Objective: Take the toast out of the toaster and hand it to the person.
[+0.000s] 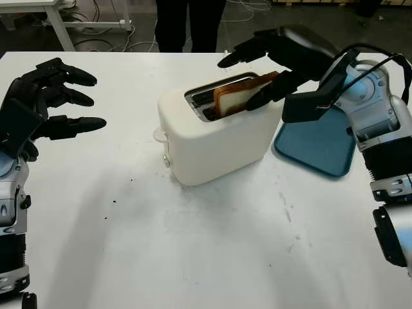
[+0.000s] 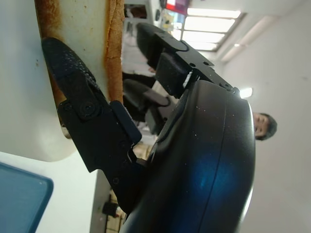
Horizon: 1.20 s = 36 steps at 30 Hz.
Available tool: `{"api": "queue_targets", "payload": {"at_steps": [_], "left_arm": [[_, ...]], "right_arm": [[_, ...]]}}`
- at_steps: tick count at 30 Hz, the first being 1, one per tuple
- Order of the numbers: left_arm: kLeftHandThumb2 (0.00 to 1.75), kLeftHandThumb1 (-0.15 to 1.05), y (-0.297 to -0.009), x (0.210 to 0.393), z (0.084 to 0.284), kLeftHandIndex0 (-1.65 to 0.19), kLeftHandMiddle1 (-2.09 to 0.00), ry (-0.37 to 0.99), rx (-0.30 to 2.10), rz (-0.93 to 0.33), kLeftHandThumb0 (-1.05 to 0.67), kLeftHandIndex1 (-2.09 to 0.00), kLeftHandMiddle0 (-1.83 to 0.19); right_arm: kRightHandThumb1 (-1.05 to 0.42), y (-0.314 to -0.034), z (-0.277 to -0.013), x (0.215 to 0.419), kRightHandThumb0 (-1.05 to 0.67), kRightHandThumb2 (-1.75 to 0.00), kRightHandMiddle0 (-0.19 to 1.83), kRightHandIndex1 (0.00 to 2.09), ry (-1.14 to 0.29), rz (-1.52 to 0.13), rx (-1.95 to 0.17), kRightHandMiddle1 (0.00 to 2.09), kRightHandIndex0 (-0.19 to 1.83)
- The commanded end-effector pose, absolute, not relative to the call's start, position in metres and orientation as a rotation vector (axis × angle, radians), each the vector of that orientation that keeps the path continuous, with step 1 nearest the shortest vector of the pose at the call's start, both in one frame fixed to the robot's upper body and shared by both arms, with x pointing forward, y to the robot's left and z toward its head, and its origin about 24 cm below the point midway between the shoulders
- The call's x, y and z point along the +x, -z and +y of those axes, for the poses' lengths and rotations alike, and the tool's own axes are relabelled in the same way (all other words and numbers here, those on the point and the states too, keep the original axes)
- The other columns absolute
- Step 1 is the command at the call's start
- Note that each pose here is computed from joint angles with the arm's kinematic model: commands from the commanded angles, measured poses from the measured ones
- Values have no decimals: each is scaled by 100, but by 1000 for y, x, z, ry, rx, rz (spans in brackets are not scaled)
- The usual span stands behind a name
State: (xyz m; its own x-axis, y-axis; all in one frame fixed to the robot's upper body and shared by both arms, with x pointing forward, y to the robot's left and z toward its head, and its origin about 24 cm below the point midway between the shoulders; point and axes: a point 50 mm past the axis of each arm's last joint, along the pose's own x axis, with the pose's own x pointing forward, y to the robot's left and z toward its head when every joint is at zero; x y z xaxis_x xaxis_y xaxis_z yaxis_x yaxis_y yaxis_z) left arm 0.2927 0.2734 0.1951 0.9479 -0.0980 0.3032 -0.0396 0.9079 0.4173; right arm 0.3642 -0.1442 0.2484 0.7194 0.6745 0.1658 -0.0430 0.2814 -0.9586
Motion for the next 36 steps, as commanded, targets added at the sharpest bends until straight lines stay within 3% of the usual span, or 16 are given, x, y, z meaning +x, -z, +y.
{"api": "queue_targets", "payload": {"at_steps": [1,3,5,11,12,14,15,17,19,30,34,36], "left_arm": [[0,48,-195,292,273,-48,-119,28,423,-336,-105,-106,-48],[0,49,-195,292,273,-48,-119,28,430,-337,-105,-106,-48],[1,50,-195,292,273,-48,-119,27,441,-338,-105,-107,-48],[0,49,-195,292,273,-48,-119,29,423,-341,-105,-107,-49],[0,49,-195,292,273,-48,-119,28,424,-341,-105,-108,-49],[0,49,-195,292,273,-48,-119,23,427,-341,-105,-108,-49],[0,49,-195,292,273,-48,-120,21,427,-339,-105,-108,-49],[0,49,-194,292,273,-48,-120,21,426,-339,-105,-108,-48],[0,49,-194,292,273,-48,-120,21,428,-337,-105,-108,-48],[0,49,-192,292,274,-48,-120,23,419,-335,-105,-108,-48],[0,49,-192,292,273,-48,-120,21,421,-334,-105,-108,-48],[0,49,-192,292,274,-48,-120,20,419,-333,-105,-108,-48]], "right_arm": [[-72,-241,-143,365,-50,-1,127,51,-540,-619,-1227,16,128],[-75,-240,-142,366,-54,-1,138,53,-544,-614,-1267,16,141],[-80,-239,-141,366,-59,-1,146,87,-551,-603,-1308,17,139],[-83,-235,-141,366,-61,0,150,144,-581,-588,-1384,18,123],[-84,-235,-141,366,-62,0,146,158,-577,-592,-1386,37,120],[-86,-235,-141,365,-62,0,117,171,-569,-608,-1384,115,117],[-87,-235,-141,365,-62,0,110,173,-563,-619,-1379,136,117],[-87,-235,-141,365,-62,0,103,174,-550,-631,-1370,159,117],[-88,-236,-141,366,-61,0,100,174,-542,-631,-1354,168,116],[-88,-262,-149,376,-49,0,91,173,-461,-616,-1291,174,107],[-87,-275,-151,380,-45,-1,99,149,-441,-630,-1226,152,115],[-86,-281,-152,382,-40,0,103,150,-439,-635,-1180,149,117]]}}
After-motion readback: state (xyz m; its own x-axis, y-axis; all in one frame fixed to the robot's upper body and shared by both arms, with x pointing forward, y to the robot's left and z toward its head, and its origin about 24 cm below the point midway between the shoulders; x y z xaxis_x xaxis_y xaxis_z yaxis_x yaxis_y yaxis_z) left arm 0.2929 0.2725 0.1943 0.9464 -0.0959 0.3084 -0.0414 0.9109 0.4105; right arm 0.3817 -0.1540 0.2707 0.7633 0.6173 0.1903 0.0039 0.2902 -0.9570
